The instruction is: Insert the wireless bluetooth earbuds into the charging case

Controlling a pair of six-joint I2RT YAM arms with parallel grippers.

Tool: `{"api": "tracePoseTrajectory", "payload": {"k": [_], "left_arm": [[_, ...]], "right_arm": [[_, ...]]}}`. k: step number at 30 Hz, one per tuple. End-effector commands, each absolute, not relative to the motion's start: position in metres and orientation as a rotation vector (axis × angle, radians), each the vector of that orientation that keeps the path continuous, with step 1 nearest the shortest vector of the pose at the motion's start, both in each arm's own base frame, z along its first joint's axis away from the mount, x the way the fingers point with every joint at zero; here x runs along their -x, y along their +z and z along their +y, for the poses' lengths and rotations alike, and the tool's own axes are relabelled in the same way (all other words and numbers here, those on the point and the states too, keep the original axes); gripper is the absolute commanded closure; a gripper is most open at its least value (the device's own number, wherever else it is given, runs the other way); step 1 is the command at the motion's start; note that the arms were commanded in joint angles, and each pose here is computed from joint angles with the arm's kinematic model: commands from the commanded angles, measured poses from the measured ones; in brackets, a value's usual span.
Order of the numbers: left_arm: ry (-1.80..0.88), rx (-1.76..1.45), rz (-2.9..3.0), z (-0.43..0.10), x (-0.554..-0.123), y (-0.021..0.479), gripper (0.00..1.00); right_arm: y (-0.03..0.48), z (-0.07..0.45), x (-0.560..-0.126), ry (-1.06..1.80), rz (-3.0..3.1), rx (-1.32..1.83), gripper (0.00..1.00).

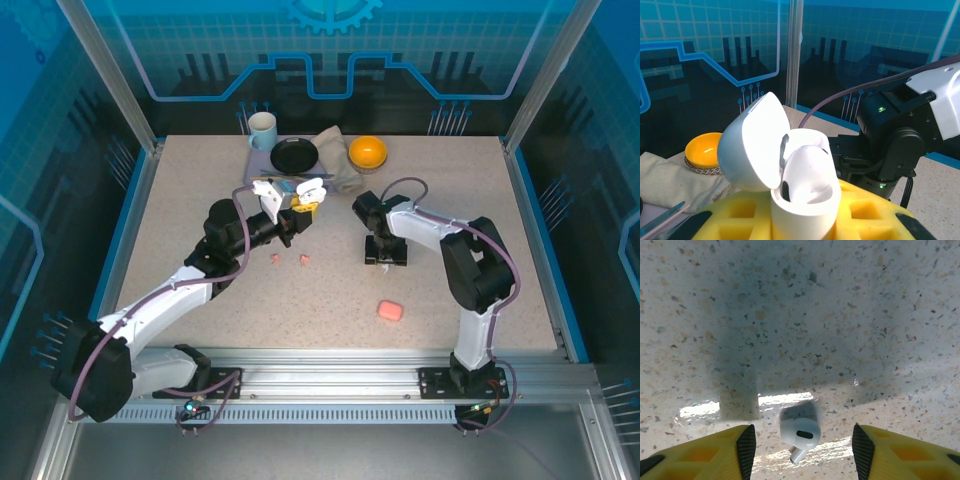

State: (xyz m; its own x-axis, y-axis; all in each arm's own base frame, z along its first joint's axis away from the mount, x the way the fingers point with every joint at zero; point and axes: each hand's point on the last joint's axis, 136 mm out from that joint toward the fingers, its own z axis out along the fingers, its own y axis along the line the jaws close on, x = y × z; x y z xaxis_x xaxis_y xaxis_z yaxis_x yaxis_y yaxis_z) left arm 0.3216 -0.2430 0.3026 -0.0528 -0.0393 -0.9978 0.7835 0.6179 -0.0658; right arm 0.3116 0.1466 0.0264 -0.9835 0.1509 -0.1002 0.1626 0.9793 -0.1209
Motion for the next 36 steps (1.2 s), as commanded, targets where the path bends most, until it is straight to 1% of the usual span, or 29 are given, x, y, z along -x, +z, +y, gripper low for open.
{"api": "tracePoseTrajectory", "payload": {"k": [1, 15, 22, 36], "left_arm": [[-0.744, -0.644, 1.444, -0.240, -0.327, 0.321, 1.00], [-0.740, -0.647, 1.444, -0.240, -0.327, 0.320, 1.00], [-0.740, -0.648, 1.445, -0.240, -0.327, 0.319, 1.00], [-0.739, -0.645, 1.446, -0.240, -0.329, 0.320, 1.00]], "right_arm": [[0.023, 0.147, -0.312, -0.211, 3.042, -0.265, 0.45], [0.012, 0.141, -0.312, -0.257, 3.052, -0.297, 0.54], [0.010, 0.137, -0.312, -0.266, 3.049, -0.311, 0.60], [0.012, 0.133, -0.308, -0.242, 3.044, -0.327, 0.65]]}}
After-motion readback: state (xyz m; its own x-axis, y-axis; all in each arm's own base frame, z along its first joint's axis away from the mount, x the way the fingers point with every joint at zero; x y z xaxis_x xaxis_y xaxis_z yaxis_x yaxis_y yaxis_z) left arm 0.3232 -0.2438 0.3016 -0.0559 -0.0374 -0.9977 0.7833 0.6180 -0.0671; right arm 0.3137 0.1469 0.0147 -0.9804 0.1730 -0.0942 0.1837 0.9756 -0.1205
